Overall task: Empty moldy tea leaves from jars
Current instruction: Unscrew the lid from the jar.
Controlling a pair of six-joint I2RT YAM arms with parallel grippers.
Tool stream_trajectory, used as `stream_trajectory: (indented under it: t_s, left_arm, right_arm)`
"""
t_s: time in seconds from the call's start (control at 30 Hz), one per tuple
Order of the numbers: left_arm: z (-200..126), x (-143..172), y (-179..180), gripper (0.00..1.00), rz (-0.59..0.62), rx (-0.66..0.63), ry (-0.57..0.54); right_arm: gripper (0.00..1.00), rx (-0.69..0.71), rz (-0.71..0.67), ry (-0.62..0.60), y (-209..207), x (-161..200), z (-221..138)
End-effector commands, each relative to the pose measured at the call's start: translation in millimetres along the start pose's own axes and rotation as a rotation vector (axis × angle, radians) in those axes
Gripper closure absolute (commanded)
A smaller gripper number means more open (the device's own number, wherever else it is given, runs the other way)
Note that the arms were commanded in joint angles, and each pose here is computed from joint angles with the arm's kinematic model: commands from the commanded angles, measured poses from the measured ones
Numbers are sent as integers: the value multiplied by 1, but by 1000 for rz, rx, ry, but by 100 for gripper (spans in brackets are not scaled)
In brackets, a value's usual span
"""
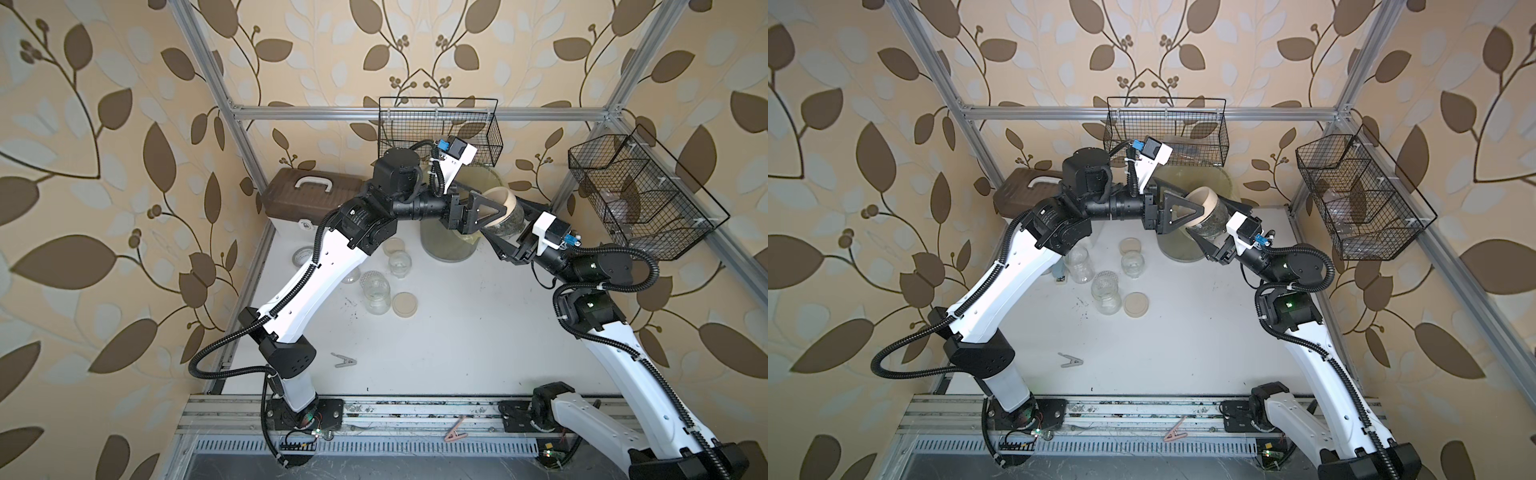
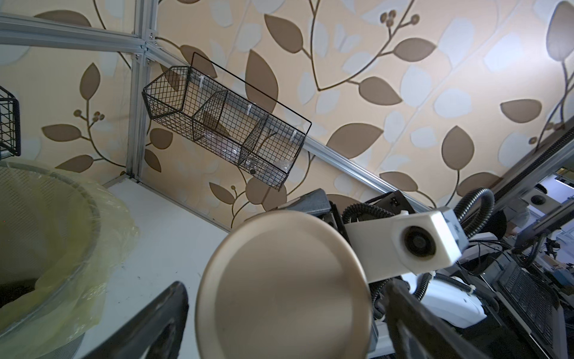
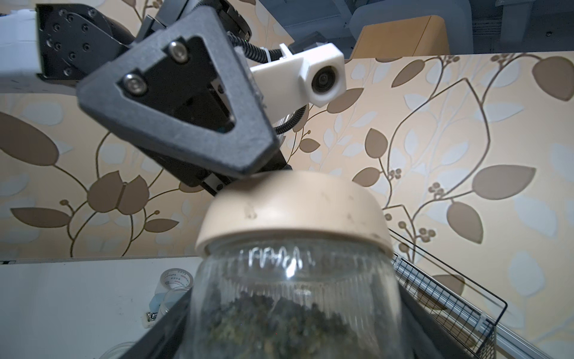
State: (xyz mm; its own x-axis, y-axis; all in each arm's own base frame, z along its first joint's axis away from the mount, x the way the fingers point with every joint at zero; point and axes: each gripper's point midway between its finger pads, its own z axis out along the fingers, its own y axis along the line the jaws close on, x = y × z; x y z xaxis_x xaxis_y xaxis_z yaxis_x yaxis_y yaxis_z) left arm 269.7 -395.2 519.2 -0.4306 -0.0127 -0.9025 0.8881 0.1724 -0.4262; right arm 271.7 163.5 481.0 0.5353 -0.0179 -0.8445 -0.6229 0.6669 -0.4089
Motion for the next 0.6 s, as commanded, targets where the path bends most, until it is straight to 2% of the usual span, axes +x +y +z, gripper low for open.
stream_trajectory:
  t_s: [0.0,0.23,0.37,0.57]
  left_arm:
    - [-13,-17,-18,1,69,47,-36]
    - [-10,-14,-13,7,47,34,-28]
    - [-11,-11,-10,1,60,17,-15]
    - [-11,-4,-8,2,77,5,16]
  right_arm:
    - [56,-24,-48,-69,3,-23,-1]
    - [56,-21,-67,-34,3,-17,3]
    - [56,-6,-72,-24,0,-15,3]
    - [56,-7,-70,-17,0,-12,5]
